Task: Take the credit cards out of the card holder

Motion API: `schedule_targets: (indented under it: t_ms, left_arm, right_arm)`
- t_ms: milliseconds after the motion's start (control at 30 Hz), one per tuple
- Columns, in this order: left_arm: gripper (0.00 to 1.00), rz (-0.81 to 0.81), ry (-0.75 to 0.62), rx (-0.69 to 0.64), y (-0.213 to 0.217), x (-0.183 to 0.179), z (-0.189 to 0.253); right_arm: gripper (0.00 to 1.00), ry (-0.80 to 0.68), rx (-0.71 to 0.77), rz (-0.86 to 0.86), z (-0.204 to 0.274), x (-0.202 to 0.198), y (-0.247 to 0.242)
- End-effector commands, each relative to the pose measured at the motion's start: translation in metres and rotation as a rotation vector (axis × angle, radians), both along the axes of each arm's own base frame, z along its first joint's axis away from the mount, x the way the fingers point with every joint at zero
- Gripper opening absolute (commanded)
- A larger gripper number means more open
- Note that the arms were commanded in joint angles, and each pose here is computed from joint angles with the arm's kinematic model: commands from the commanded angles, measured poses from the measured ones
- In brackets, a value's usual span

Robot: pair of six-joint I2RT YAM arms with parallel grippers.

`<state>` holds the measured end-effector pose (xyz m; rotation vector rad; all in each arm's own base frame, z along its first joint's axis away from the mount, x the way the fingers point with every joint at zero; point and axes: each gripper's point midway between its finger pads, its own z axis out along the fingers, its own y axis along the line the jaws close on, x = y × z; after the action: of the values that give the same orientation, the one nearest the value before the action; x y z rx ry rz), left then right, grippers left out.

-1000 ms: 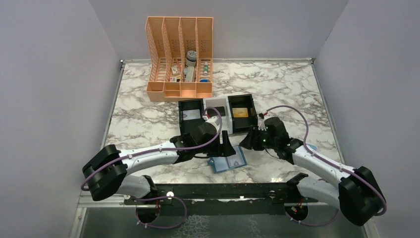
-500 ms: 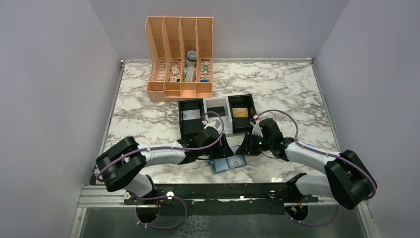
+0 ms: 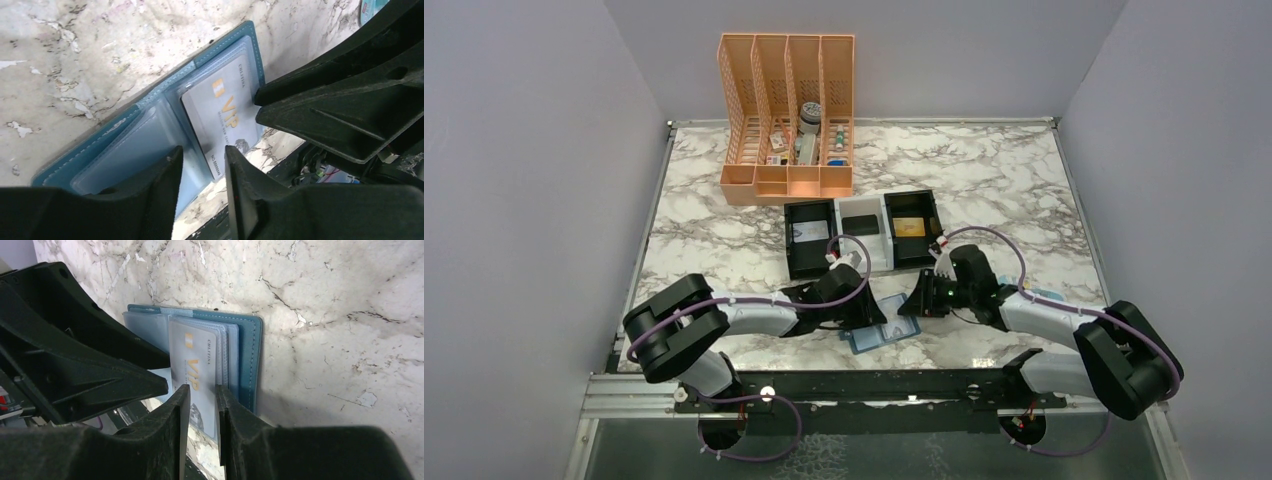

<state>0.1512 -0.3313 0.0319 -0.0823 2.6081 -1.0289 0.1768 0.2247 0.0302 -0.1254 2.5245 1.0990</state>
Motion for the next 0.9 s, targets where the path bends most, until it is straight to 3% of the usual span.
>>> schedule_targets:
  t_ms: [0, 167, 433, 500, 567, 867]
  left_arm:
    - [0.36, 0.048, 0.023, -0.025, 0.003, 0.001, -0.004]
    - [0.29, 0.079, 0.062, -0.056, 0.004, -0.003, -0.011]
    - [0.27, 0.064, 0.055, -0.081, -0.008, 0.002, -0.009]
    - [0.13, 0.042, 0.041, -0.091, -0.013, 0.002, -0.007]
    - [0.06, 0.038, 0.037, -0.092, -0.013, 0.002, -0.007]
    - [0.04, 0.116, 0.019, -0.021, 0.022, -0.002, -0.012]
  right_arm:
    - [0.26, 0.090, -0.067, -0.008, -0.027, -0.020, -0.014]
    - [0.26, 0.098, -0.050, -0.008, -0.028, -0.022, -0.013]
    - [0.26, 0.120, -0.028, 0.006, -0.030, -0.028, -0.011]
    - [0.25, 0.120, -0.032, 0.007, -0.031, -0.029, -0.012]
    - [0.25, 0.122, -0.046, -0.001, -0.033, -0.028, -0.014]
    - [0.23, 0.108, -0.078, -0.022, -0.033, -0.022, -0.017]
